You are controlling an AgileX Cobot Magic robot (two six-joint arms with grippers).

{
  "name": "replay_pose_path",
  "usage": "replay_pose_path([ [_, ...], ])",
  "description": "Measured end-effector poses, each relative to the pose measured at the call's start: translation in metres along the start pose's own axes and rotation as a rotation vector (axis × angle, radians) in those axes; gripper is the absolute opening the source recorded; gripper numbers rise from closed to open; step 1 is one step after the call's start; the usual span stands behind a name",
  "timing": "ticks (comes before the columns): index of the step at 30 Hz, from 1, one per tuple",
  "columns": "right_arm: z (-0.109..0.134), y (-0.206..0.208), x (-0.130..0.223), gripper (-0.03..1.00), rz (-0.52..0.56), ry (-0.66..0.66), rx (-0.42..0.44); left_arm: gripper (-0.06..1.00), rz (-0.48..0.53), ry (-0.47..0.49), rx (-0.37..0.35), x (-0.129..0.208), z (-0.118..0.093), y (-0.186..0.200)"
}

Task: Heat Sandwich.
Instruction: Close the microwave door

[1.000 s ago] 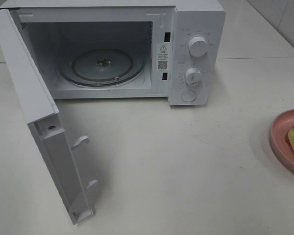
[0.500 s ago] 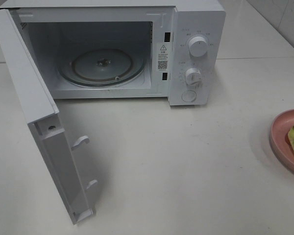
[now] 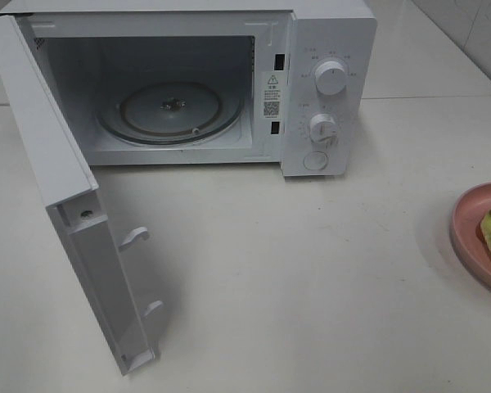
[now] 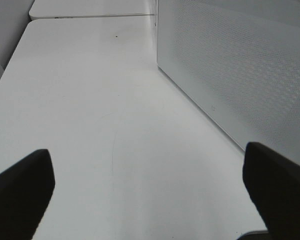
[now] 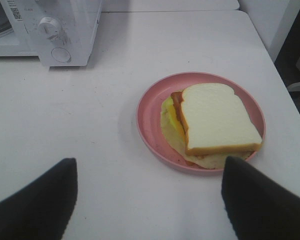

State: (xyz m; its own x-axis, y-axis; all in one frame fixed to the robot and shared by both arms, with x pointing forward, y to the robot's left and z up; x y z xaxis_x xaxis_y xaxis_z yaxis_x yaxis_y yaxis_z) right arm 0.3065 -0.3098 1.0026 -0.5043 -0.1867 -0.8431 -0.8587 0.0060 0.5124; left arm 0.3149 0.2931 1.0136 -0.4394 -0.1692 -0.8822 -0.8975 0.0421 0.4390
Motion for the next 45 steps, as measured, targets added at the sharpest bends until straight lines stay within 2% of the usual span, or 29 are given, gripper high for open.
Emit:
replay_pose_path([
  [45, 0.0002, 0.0, 0.0, 0.76, 0.0, 0.009, -0.001, 0.96, 0.0, 0.0, 0.0, 0.0, 0.0, 0.0],
])
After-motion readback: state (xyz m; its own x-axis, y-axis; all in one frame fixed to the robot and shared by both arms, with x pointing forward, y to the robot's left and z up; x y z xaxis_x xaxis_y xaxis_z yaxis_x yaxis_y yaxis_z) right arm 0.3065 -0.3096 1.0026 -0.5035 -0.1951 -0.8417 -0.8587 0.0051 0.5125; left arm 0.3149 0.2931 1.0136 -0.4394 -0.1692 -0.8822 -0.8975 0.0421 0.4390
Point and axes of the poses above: a point on each arm's last joint axis where the gripper is mounted, y pointing back along that axis away from the gripper, z along the wrist's bending axis when the last joint is at zero, x = y × z, the point moved 9 cm from there along -y, pointing out along that axis toward the gripper, and after that the axes turned 11 degrees about y, right-handed, at the moved point
